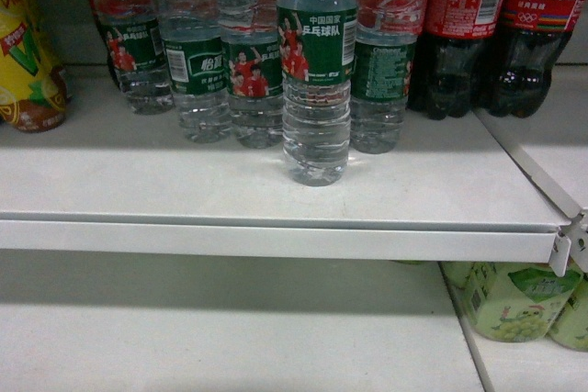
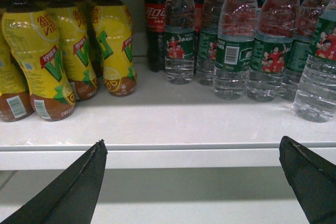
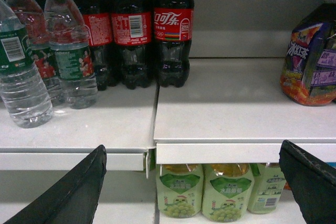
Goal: Move water from second to third shelf
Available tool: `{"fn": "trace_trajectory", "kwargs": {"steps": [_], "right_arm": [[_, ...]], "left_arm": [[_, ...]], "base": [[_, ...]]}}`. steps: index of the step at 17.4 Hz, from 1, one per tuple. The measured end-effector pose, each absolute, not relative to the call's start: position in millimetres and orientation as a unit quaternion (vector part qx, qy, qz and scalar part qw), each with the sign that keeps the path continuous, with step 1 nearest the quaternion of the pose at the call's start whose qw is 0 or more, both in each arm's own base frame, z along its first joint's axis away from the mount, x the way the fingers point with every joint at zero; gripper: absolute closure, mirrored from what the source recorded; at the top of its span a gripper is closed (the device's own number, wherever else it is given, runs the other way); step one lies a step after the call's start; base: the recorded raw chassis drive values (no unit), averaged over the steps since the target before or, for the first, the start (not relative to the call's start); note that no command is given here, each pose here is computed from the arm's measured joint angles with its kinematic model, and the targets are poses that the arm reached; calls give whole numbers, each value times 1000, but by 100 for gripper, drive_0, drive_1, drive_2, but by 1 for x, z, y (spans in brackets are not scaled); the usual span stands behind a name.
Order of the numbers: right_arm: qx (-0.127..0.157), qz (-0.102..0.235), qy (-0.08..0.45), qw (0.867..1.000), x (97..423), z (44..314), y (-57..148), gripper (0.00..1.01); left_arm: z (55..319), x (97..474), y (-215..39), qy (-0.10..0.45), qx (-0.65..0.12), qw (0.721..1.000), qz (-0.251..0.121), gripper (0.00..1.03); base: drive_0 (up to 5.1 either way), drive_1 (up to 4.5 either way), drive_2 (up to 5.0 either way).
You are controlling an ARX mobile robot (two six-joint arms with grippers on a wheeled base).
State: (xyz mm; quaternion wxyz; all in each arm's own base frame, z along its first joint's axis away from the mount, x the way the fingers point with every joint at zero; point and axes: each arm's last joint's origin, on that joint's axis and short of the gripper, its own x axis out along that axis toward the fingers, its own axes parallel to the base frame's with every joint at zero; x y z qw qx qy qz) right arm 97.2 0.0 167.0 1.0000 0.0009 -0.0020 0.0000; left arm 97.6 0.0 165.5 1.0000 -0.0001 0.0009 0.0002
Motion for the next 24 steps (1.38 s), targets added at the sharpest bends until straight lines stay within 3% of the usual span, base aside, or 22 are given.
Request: {"fn": "trace_trajectory", "kwargs": {"steps": [24], "right_arm": [[1, 0, -2, 1000, 97, 167, 0, 3]], "left_arm": [[165, 98, 0, 1, 0, 1000, 0, 5]], "base": [[0, 0, 0]]}}
